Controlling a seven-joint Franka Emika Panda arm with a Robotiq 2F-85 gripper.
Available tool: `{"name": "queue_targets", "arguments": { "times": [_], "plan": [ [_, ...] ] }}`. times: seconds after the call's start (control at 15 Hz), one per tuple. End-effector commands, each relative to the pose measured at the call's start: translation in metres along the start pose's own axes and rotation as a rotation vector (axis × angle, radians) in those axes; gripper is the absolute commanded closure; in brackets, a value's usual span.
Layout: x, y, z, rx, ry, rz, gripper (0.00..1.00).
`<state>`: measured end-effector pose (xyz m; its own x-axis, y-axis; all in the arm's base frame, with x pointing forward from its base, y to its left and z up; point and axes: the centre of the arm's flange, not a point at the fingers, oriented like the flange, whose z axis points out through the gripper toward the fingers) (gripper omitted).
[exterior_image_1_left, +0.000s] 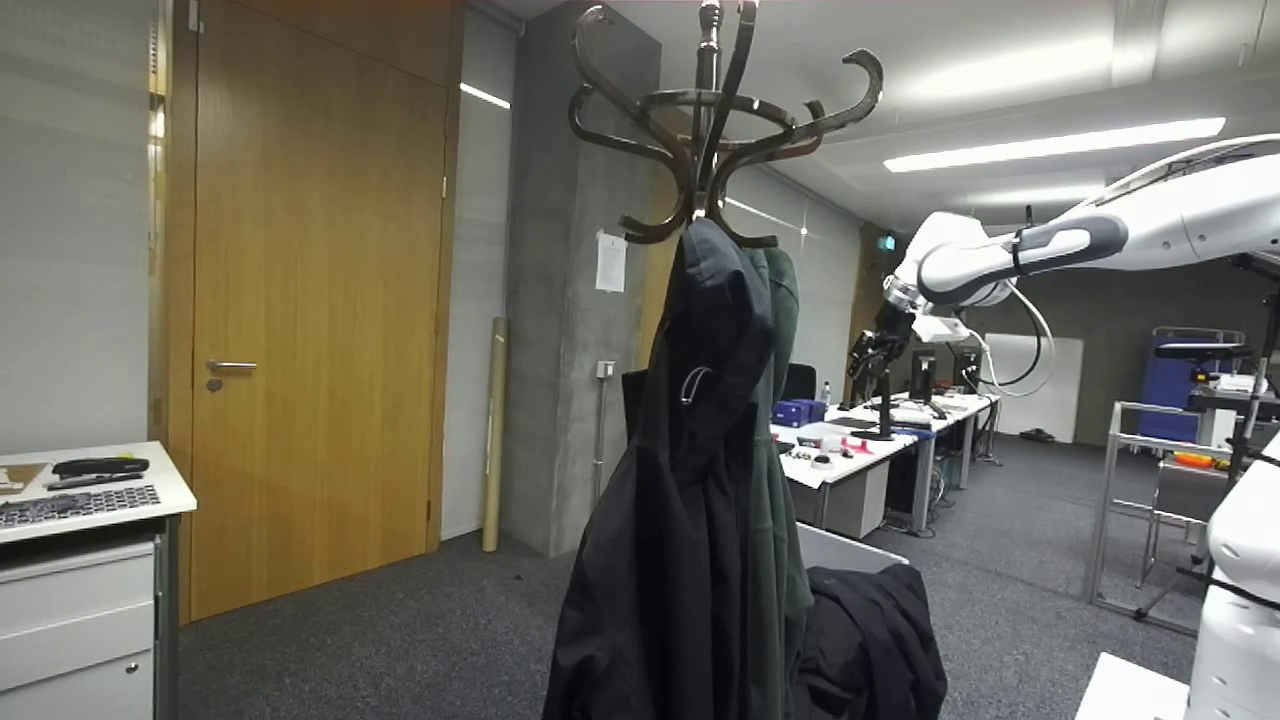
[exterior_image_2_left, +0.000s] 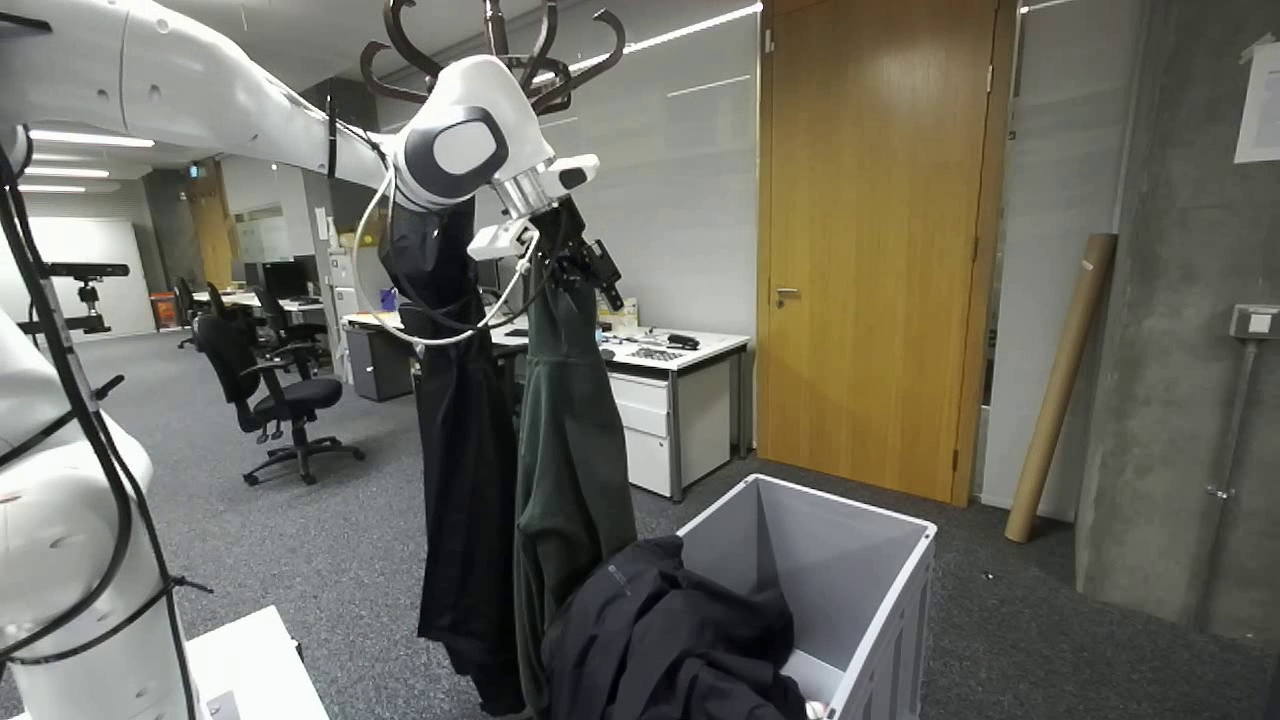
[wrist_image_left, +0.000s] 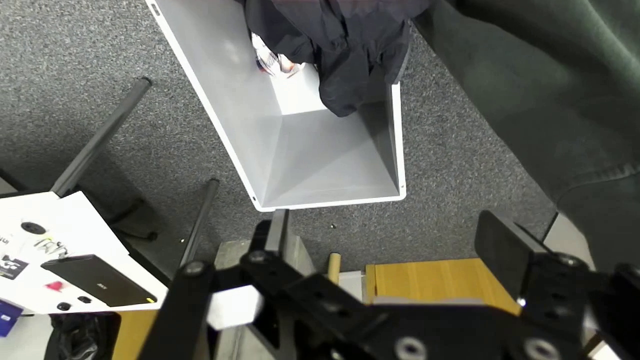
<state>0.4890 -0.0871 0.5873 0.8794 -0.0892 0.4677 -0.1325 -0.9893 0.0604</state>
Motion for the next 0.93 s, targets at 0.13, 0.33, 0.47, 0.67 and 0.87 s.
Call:
{"name": "queue_targets", "arguments": {
  "times": [0.13, 0.33, 0.47, 0.67, 0.87],
  "plan": [
    [0.0021, -0.0027, 0.0051, 0.002, 0.027, 0.058, 0.0],
    [0.0021, -0.0027, 0.0051, 0.002, 0.027, 0.061, 0.0],
    [0.0021, -0.0027, 0.0051, 0.002, 0.027, 0.061, 0.0],
    [0.0021, -0.0027, 0.0051, 0.002, 0.027, 0.061, 0.0],
    [0.0021, -0.0027, 0.0051, 0.002, 0.027, 0.061, 0.0]
  ]
}}
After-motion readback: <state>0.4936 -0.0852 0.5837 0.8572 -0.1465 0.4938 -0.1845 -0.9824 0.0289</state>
